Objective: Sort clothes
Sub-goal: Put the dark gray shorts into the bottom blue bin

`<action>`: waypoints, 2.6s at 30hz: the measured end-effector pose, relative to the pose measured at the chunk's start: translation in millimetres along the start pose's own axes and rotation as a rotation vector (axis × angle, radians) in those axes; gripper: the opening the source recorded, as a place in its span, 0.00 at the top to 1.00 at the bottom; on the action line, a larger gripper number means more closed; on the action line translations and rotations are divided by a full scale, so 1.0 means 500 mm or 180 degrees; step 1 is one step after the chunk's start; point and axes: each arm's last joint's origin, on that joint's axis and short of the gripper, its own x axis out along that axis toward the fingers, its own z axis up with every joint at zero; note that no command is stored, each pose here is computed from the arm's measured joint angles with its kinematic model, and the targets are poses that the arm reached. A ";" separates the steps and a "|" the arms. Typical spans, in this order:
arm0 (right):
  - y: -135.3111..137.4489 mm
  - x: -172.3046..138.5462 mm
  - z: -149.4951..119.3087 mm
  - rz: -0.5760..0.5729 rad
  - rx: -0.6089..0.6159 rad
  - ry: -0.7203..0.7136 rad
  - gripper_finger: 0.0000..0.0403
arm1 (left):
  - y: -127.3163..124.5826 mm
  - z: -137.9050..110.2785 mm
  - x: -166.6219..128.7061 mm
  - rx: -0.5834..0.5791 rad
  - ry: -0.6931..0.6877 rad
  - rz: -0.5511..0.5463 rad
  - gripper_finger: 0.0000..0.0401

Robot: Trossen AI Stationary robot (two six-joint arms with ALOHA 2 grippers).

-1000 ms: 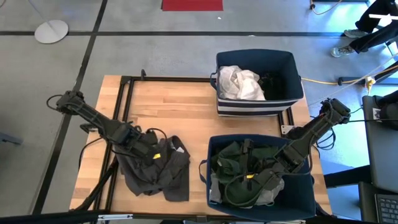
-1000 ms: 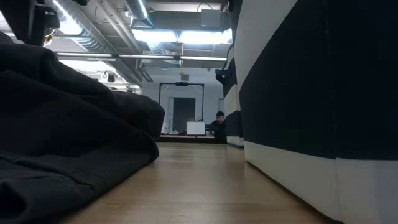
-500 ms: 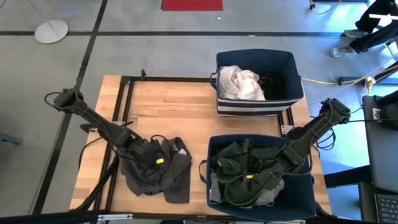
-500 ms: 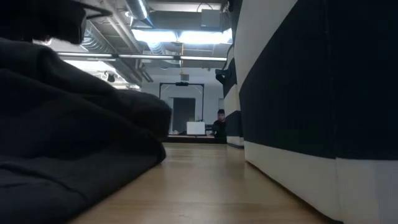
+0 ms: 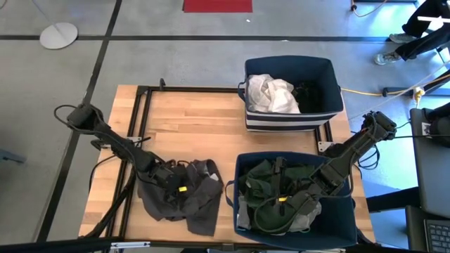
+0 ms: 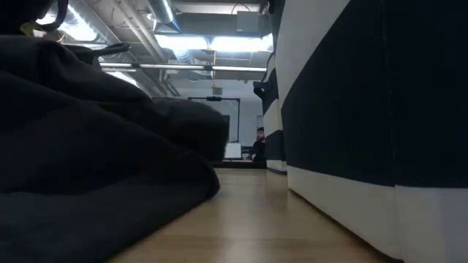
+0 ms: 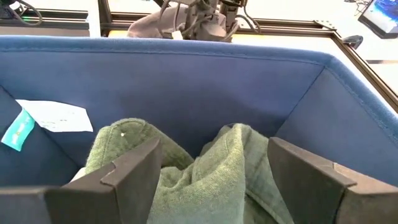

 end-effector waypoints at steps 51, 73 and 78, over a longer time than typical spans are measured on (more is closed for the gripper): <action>-0.053 0.001 0.135 -0.0110 -0.0157 -0.0744 0.28 | -0.218 0.171 -0.348 0.1893 -0.1728 0.1989 0.98; -0.133 0.163 0.198 0.0133 -0.0424 -0.1394 0.28 | -0.244 0.177 -0.387 0.2110 -0.2067 0.2135 0.98; -0.158 0.208 0.192 0.0364 -0.0322 -0.1327 0.28 | -0.252 0.182 -0.389 0.2179 -0.2130 0.2107 0.97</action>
